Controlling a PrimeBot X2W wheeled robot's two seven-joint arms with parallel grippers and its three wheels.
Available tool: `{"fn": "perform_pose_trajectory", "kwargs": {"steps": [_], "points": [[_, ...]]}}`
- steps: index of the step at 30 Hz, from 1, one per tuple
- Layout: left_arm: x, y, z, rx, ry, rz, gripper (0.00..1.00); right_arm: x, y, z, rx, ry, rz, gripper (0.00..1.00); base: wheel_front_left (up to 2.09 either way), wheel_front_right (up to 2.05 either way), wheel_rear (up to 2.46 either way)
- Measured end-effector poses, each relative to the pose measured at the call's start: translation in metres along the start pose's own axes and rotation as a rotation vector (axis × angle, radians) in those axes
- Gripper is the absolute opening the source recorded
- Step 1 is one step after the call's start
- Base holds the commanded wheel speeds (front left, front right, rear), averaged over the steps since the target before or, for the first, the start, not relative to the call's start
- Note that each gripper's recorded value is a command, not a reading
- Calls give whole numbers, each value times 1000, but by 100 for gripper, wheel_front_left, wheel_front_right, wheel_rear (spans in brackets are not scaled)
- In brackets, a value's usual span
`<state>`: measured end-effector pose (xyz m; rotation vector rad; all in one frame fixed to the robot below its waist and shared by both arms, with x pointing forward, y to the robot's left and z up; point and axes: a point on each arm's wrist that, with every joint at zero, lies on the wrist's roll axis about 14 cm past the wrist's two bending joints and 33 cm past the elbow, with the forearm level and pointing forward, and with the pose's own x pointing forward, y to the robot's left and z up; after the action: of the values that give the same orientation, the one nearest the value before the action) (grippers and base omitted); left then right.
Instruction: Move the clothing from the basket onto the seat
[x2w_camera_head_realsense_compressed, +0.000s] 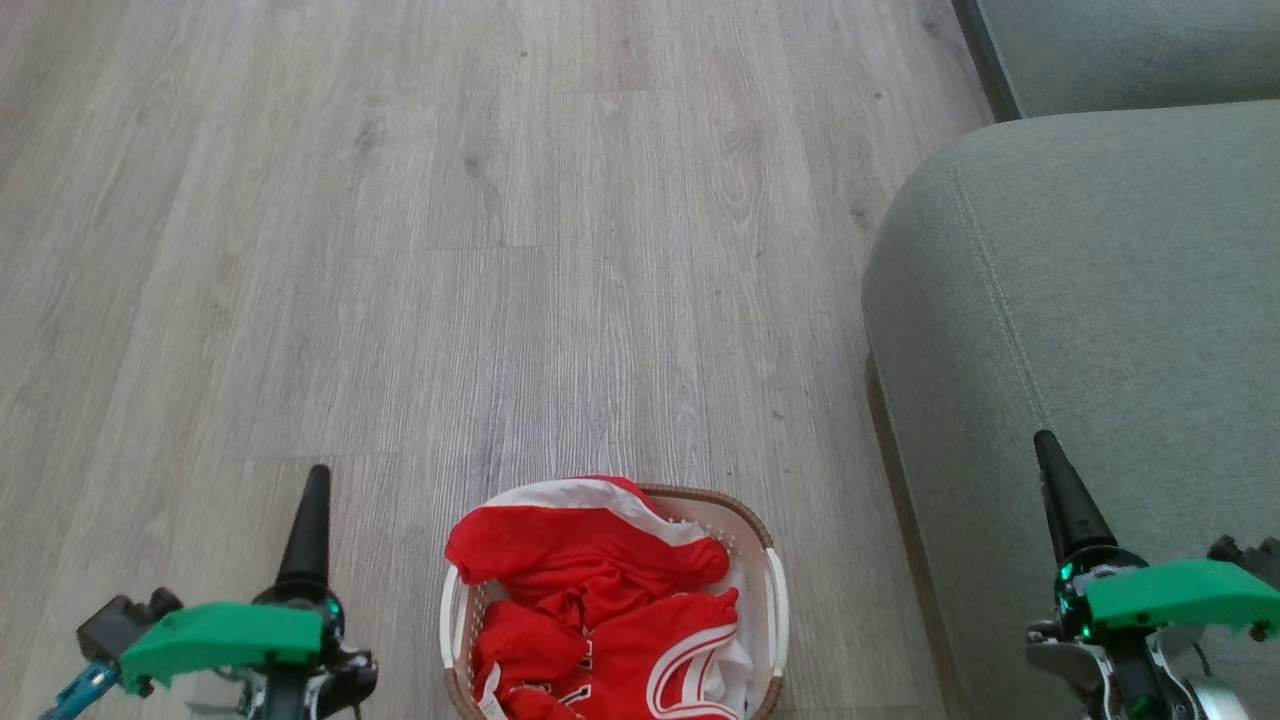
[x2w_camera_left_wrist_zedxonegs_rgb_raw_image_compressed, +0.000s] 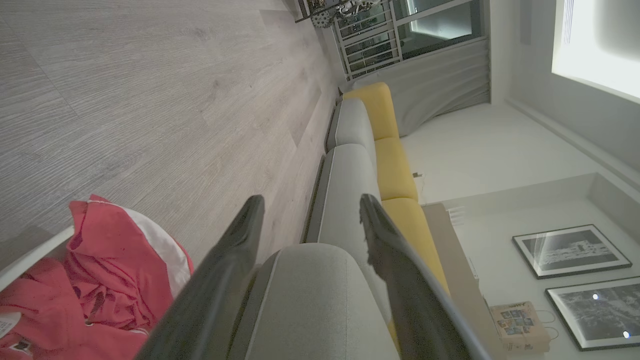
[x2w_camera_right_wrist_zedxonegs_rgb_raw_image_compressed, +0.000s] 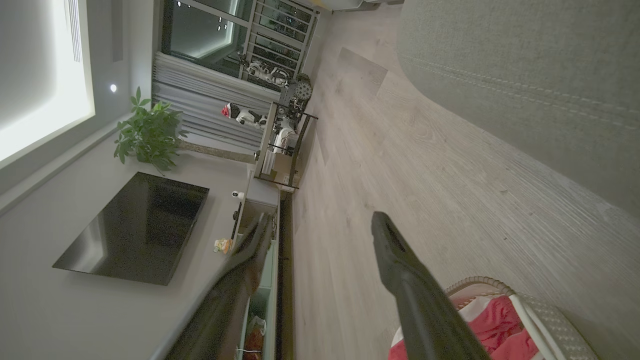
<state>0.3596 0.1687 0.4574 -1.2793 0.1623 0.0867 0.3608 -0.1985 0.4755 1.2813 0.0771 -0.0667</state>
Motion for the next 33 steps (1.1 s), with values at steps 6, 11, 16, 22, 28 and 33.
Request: {"fn": "perform_pose_trajectory", "kwargs": {"steps": [6, 11, 16, 22, 28, 33], "points": [[0, -2, -4, 105, 6, 4, 100, 1, 4, -2, -123, 19, 17, 100, 0, 0, 0], [1, -5, -9, 210, 14, -3, 100, 1, 8, -5, -204, 28, 33, 100, 0, 0, 0], [1, -6, -11, 293, 12, -1, 100, 1, 10, -6, -297, 34, 47, 100, 0, 0, 0], [0, -7, -15, 403, 18, 4, 100, 1, 13, -6, -403, 38, 63, 100, 0, 0, 0], [1, -13, -16, 497, 3, -12, 100, 1, 19, -9, -478, 40, 89, 100, 0, 0, 0], [1, -18, -17, 561, -8, -28, 100, 2, 23, -9, -537, 35, 111, 100, 0, 0, 0]]}}
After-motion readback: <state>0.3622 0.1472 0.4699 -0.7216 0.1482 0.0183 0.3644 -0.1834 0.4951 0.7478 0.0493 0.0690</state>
